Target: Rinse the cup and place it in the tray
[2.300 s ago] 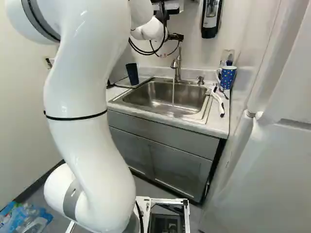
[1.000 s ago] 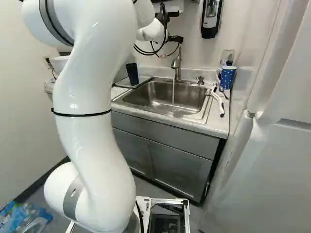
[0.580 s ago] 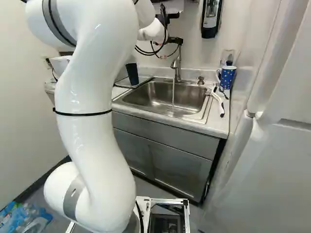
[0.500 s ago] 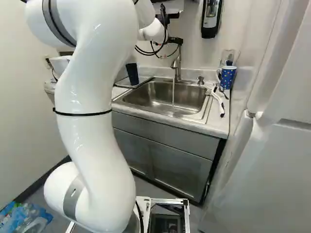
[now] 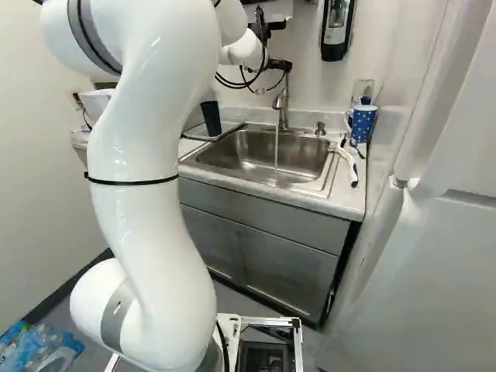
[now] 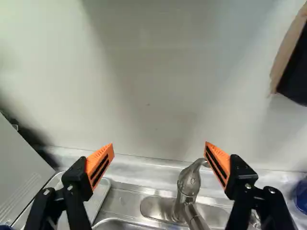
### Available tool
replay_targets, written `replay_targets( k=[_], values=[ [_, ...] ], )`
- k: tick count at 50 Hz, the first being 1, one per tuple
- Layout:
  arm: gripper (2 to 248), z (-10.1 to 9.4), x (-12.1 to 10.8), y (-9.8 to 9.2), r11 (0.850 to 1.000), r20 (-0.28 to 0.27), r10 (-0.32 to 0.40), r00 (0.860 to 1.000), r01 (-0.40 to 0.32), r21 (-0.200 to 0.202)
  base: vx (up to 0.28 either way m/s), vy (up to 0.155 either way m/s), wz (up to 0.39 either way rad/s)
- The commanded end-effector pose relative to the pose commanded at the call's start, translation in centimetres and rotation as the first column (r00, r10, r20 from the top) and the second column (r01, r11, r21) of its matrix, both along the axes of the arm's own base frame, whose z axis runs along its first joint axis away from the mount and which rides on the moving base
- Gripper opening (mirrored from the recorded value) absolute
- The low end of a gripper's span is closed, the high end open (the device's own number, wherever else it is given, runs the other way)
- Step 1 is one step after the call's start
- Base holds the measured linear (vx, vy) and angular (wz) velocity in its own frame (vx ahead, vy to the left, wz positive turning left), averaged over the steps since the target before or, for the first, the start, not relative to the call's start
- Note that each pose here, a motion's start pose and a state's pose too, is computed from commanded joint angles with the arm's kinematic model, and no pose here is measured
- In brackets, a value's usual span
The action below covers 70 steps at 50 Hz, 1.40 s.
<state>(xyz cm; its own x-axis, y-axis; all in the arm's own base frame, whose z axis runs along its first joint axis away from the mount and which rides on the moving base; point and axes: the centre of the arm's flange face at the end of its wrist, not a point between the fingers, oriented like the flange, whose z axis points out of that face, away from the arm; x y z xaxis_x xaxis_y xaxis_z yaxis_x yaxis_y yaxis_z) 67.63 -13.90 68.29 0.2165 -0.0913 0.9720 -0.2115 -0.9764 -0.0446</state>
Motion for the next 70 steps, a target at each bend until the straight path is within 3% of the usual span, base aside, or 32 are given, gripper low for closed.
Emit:
replay_targets(
  k=[70],
  values=[
    [247, -0.8, -2.2, 1.6, 1.000, -0.131, 0.019, 0.991, -0.015, 0.027, 0.000, 0.000, 0.000]
  ],
)
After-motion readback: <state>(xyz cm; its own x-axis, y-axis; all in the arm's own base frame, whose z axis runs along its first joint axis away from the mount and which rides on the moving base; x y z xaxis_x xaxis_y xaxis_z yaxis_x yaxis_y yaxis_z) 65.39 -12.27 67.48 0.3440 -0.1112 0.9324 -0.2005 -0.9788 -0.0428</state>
